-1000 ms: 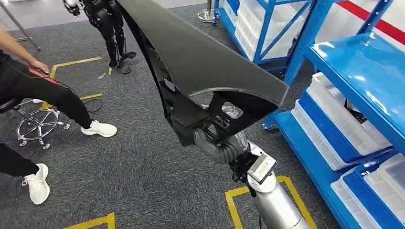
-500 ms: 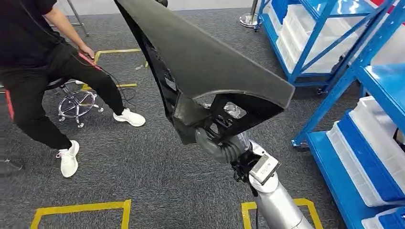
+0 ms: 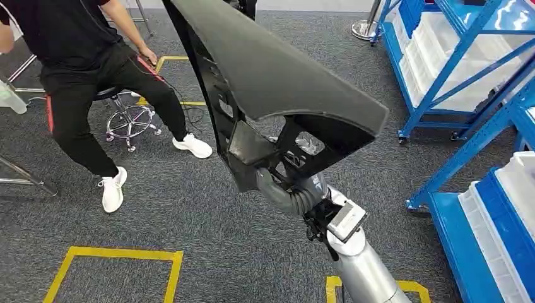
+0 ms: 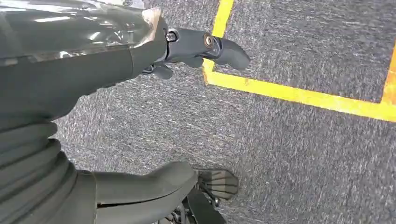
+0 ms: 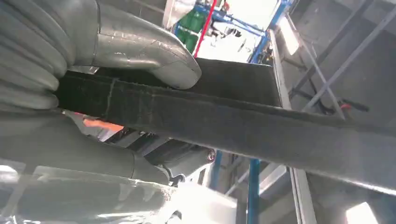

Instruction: Take the parts from the cabinet and place them on the table.

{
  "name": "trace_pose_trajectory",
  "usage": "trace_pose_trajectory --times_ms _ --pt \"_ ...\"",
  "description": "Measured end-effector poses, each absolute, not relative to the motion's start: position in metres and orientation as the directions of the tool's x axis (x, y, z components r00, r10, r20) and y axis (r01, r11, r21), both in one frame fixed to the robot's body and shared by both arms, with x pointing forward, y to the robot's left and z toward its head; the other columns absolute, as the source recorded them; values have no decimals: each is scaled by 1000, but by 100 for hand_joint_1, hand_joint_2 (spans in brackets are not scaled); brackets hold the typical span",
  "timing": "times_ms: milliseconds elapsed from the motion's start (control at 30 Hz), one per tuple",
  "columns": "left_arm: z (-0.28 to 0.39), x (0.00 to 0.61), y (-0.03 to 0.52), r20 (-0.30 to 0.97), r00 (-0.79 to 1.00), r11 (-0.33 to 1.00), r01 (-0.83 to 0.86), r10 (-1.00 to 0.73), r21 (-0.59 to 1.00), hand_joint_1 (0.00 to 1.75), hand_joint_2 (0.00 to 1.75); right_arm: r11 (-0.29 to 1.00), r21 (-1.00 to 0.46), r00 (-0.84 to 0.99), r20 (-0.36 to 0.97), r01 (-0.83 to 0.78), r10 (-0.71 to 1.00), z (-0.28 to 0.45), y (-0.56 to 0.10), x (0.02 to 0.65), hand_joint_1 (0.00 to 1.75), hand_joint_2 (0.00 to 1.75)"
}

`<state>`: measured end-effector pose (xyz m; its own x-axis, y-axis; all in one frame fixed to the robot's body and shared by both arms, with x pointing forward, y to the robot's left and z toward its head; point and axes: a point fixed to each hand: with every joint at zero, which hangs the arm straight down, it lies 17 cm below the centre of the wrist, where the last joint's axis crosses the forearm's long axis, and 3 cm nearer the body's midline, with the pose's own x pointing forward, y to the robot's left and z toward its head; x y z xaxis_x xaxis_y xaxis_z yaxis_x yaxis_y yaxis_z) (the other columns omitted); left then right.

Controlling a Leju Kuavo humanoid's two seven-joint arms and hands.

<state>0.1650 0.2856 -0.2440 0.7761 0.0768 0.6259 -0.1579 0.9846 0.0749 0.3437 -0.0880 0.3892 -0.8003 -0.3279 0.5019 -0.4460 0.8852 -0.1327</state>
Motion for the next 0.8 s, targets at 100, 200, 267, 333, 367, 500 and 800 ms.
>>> trace_pose_trajectory --times_ms 100,200,267,333,367,500,800 --pt "-245 163 289 624 778 984 -160 75 81 0 175 884 -129 -799 501 -449 -333 390 -87 343 175 175" --pt "-244 165 288 625 776 984 -163 79 78 0 175 885 -125 -800 498 -448 -335 390 -87 343 175 175" --pt "-244 167 289 628 774 983 -165 79 81 0 175 888 -123 -797 507 -444 -328 386 -89 345 175 175" --pt "-244 165 291 625 777 981 -169 75 92 0 175 888 -122 -794 513 -444 -327 384 -89 345 175 175" --pt "-245 164 290 623 778 981 -170 76 93 0 175 888 -122 -794 512 -444 -326 384 -89 345 175 175" --pt "-244 165 290 624 778 981 -173 78 93 0 175 888 -119 -793 515 -444 -327 385 -88 346 175 175" --pt "-246 160 292 618 785 979 -162 50 127 0 175 887 -102 -786 517 -450 -339 386 -86 346 175 175"
